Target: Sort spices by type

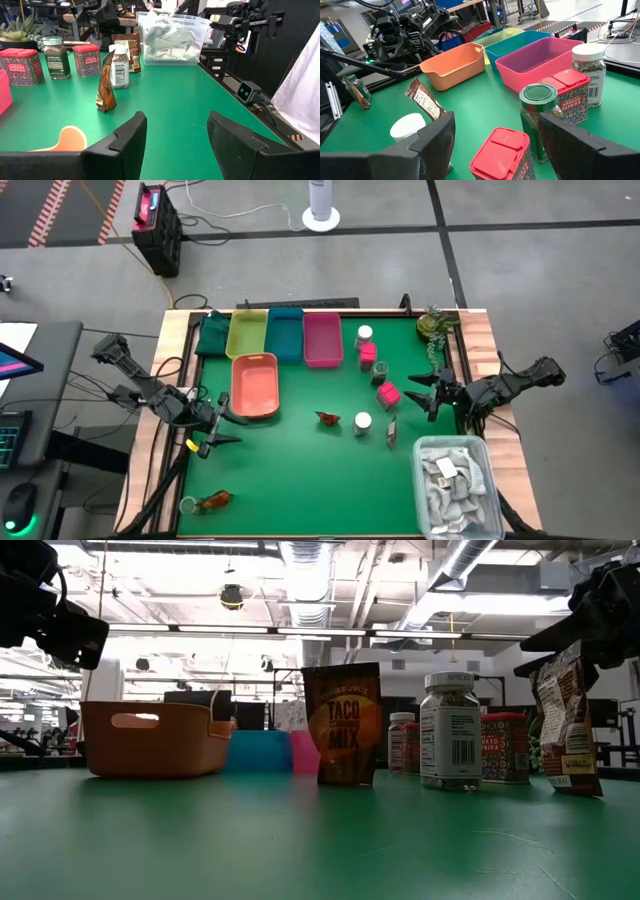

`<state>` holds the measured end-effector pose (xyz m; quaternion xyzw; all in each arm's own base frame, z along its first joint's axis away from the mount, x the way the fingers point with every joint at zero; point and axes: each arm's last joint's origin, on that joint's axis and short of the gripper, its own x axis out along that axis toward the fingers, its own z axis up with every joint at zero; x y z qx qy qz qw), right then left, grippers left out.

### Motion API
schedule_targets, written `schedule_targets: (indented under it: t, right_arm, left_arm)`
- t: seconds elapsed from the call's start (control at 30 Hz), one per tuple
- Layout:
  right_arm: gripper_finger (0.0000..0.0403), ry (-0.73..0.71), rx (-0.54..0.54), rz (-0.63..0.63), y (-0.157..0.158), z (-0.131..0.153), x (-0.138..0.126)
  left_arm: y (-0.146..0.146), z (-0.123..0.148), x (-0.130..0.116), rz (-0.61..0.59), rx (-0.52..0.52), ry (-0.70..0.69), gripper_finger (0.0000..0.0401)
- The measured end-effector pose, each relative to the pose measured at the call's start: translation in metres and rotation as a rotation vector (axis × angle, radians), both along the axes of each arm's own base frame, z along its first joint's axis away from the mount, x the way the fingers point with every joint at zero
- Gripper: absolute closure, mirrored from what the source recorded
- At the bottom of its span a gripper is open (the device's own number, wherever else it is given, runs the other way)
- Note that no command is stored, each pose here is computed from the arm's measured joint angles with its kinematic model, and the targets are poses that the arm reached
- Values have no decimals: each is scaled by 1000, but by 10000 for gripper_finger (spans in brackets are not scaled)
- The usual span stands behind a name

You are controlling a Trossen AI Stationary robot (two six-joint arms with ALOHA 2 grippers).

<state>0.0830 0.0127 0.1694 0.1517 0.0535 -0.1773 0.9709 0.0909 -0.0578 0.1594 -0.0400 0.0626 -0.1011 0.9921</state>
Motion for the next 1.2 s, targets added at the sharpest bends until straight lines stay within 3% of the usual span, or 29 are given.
schedule_targets:
  t: [0.23,0.4,0.7,0.93,1.1,1.2]
  right_arm:
    - [97,0,0,0,0,0,0]
    - [97,0,0,0,0,0,0]
    - [97,0,0,0,0,0,0]
    - [97,0,0,0,0,0,0]
    - [97,0,0,0,0,0,0]
    - [97,0,0,0,0,0,0]
  left_arm:
    - [0,0,0,1,-1,-1,205]
    - [4,5,1,116,-26,-46,205]
    - [4,2,1,118,-6,-24,205]
    - [4,0,1,129,-190,22,205]
    - [4,1,1,126,-170,13,205]
    - [4,4,1,143,-220,-10,205]
